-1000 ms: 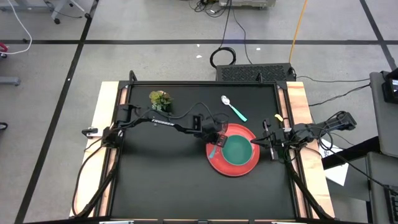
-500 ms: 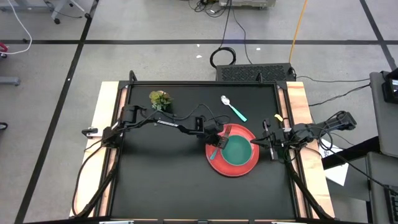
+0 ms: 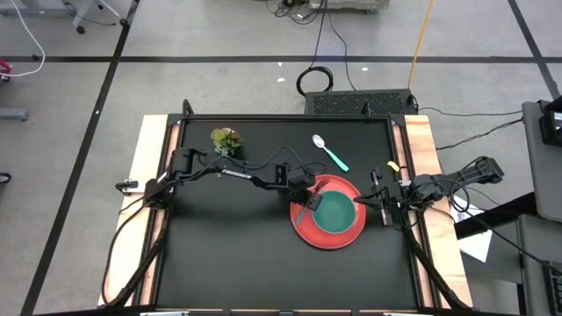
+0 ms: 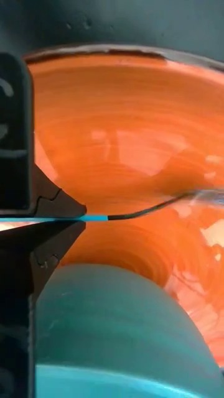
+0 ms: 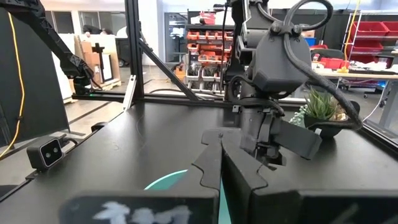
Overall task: Set table place
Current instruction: Put the blue fork on the orange plate to the left of the green bowl
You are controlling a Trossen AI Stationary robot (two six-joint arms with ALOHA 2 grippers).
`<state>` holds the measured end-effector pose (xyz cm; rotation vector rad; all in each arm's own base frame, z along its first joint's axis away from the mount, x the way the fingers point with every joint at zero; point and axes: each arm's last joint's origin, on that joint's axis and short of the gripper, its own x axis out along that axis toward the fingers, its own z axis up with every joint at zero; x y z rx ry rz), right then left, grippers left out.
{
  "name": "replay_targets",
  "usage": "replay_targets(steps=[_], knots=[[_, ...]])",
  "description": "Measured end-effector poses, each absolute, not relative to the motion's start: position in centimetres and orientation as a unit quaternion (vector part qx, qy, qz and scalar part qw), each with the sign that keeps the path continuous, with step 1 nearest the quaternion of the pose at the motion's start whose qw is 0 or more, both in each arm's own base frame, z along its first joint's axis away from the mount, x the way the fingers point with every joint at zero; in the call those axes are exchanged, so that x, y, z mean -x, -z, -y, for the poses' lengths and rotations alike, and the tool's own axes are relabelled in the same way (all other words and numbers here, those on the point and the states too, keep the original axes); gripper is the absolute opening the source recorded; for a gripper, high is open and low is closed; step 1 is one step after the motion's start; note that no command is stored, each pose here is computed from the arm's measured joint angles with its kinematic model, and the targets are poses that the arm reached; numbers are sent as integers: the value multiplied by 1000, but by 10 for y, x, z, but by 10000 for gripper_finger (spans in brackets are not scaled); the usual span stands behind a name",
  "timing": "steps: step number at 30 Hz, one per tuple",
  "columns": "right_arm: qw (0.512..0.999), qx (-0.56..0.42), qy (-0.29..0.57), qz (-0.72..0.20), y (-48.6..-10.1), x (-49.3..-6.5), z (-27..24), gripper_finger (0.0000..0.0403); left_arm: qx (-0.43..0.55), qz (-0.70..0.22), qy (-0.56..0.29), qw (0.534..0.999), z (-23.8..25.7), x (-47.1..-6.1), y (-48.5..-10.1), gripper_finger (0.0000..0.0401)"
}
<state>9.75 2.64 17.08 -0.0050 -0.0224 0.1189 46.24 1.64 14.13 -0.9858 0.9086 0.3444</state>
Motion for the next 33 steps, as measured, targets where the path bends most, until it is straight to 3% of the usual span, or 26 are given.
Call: replay_targets(steps=[33], knots=[[998, 2, -59, 11, -171, -98, -26, 0, 412, -431, -159, 787, -16, -460, -140, 7]])
